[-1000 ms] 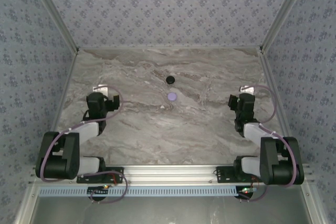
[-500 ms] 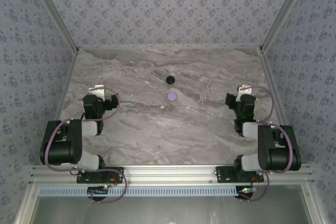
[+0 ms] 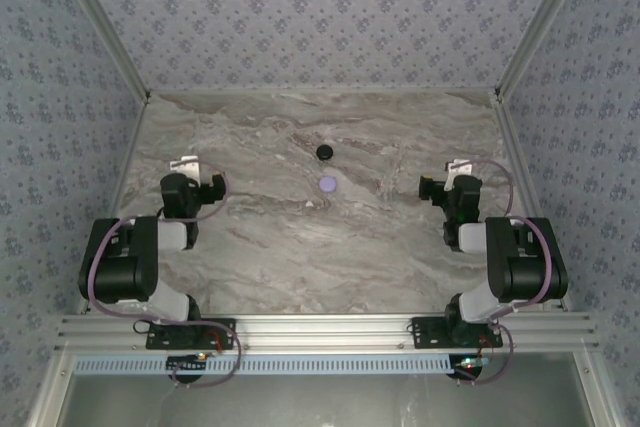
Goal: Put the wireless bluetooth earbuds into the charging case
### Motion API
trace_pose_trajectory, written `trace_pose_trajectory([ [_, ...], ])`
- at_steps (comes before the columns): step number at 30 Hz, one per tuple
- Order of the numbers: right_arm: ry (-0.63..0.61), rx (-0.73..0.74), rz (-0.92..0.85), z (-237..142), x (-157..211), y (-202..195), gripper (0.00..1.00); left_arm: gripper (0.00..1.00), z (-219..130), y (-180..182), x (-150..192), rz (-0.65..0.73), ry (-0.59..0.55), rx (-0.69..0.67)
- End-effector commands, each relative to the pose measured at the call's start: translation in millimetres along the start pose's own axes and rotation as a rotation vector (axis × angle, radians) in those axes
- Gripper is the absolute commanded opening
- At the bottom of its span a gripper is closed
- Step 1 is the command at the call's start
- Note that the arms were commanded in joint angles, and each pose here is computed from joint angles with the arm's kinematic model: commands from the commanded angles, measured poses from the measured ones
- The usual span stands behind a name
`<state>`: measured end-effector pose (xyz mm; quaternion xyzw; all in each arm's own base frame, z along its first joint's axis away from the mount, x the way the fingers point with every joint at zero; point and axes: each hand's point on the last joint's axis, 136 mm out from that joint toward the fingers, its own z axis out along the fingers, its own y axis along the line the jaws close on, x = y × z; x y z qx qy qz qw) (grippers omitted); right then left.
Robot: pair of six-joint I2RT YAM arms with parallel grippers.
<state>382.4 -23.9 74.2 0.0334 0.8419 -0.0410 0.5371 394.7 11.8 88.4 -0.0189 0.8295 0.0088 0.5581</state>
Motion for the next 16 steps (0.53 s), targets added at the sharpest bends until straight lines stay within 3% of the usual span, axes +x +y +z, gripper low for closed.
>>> trace_pose_trajectory([
  [1, -0.014, -0.027, -0.017, 2.5, -8.3, 4.1, 1.0, 0.99, 2.5, 2.0, -1.6, -0.011, 0.008, -0.016],
  [16, -0.008, -0.051, -0.016, 3.1, -7.9, 6.5, 1.0, 0.99, 2.7, 1.5, -1.9, -0.008, 0.008, -0.018],
])
